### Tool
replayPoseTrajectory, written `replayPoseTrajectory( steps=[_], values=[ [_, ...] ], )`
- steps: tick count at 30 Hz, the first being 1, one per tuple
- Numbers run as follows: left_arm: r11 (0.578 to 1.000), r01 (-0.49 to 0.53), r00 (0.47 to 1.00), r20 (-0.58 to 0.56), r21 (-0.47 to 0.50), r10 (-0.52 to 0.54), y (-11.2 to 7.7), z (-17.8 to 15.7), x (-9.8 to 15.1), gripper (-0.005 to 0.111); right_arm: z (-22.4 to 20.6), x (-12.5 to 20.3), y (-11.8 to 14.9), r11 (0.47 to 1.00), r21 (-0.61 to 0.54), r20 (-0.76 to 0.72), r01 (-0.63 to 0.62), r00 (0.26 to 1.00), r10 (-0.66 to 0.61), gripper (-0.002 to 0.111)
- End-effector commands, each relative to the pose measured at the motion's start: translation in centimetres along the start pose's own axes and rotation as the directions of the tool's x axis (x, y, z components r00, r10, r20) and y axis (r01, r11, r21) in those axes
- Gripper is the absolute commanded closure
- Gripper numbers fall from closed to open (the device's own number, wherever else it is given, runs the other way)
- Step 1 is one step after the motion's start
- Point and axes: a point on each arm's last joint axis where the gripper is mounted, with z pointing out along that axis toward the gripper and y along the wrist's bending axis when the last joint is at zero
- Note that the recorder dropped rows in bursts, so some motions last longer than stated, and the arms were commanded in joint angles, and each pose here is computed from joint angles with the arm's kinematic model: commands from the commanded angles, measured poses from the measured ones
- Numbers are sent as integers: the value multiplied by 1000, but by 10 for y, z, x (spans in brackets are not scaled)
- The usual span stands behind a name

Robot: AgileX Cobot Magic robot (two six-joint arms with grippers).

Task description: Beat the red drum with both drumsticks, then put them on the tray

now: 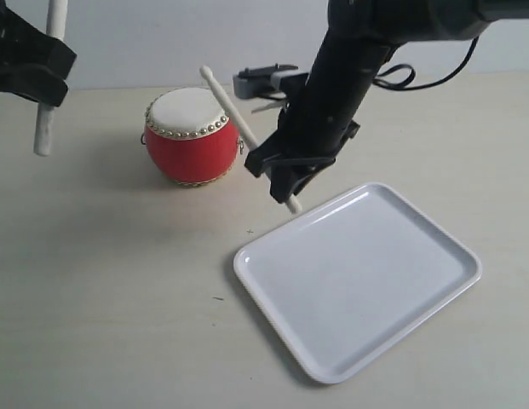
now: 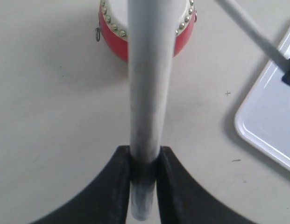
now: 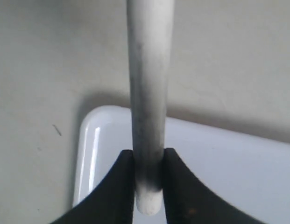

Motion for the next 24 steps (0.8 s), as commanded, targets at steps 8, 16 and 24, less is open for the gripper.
replayPoseTrajectory(
  steps=[8,16,24],
  values=[
    [989,68,960,-277,133,-28,-3,149,27,107,-147,25,65,992,-11,353,123,929,-112,108],
    [981,78,883,-470,179,15,-4,196,37,107,-169,34,74,989,11,404,147,904,-139,108],
    [983,47,899,-436,180,37,-4,159,13,107,-128,17,53,992,32,313,121,942,-125,108]
  ],
)
